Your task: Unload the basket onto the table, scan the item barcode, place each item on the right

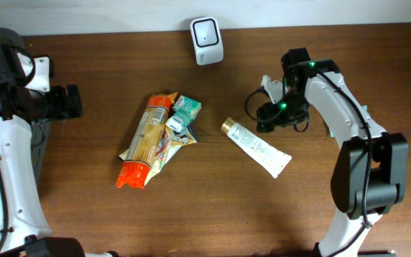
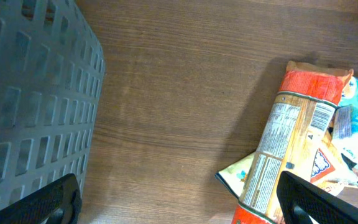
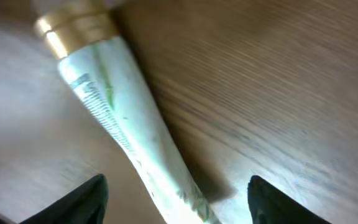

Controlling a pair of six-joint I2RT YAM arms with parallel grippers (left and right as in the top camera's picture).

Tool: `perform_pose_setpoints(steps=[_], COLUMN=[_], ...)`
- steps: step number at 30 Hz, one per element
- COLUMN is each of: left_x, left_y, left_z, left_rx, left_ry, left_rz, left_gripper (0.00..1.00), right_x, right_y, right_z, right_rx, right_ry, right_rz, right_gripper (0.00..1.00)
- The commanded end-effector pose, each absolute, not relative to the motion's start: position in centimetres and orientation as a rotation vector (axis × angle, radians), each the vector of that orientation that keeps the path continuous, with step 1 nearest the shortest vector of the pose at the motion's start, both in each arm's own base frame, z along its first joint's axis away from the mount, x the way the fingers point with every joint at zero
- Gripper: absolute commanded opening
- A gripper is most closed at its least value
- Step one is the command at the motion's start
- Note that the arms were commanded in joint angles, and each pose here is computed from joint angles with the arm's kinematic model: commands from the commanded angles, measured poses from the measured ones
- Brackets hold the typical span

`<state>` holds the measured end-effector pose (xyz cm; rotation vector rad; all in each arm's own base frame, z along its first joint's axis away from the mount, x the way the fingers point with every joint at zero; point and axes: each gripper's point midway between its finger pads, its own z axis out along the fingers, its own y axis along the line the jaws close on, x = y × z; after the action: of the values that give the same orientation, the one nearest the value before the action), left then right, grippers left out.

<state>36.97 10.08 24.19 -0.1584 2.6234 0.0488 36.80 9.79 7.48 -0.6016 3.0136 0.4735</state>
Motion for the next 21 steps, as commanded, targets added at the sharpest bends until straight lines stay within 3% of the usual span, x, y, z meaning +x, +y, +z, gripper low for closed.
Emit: perform_pose_setpoints(steps=[1, 8, 13, 16, 19, 21], left_x=[37.0, 37.0, 37.0, 37.0, 37.0, 37.0], left_y=[10.3, 10.3, 10.3, 10.3, 10.3, 10.3], left_z=[24.6, 24.6, 24.6, 24.6, 24.6, 24.6], left_rx=[-0.146, -0.146, -0.146, -0.146, -0.146, -0.146], left_ry=[2.614, 2.614, 2.614, 2.614, 2.614, 2.614], left_rz=[0.058, 0.058, 0.058, 0.058, 0.058, 0.058], left_gripper=[0.99, 0.99, 0.99, 0.99, 0.99, 0.99], right_x=[32.7, 30.4, 29.4, 29.9, 30.9, 31.8], right_y=[11.4, 12.1, 12.4, 12.4, 13.7, 15.8], right_z=[5.0, 1.7, -0.5, -1.1, -0.4, 1.9], right_rx=[-0.867, -0.822, -0.598, -0.472, -0.429, -0.428], right_ry=[2.979, 2.965, 3.03, 3.043, 2.97, 2.845], right_rz=[0.721, 0.864, 0.895, 0.883, 0.991, 1.202], right_gripper=[0.72, 0.69, 0.45, 0.13, 0.04, 0.04])
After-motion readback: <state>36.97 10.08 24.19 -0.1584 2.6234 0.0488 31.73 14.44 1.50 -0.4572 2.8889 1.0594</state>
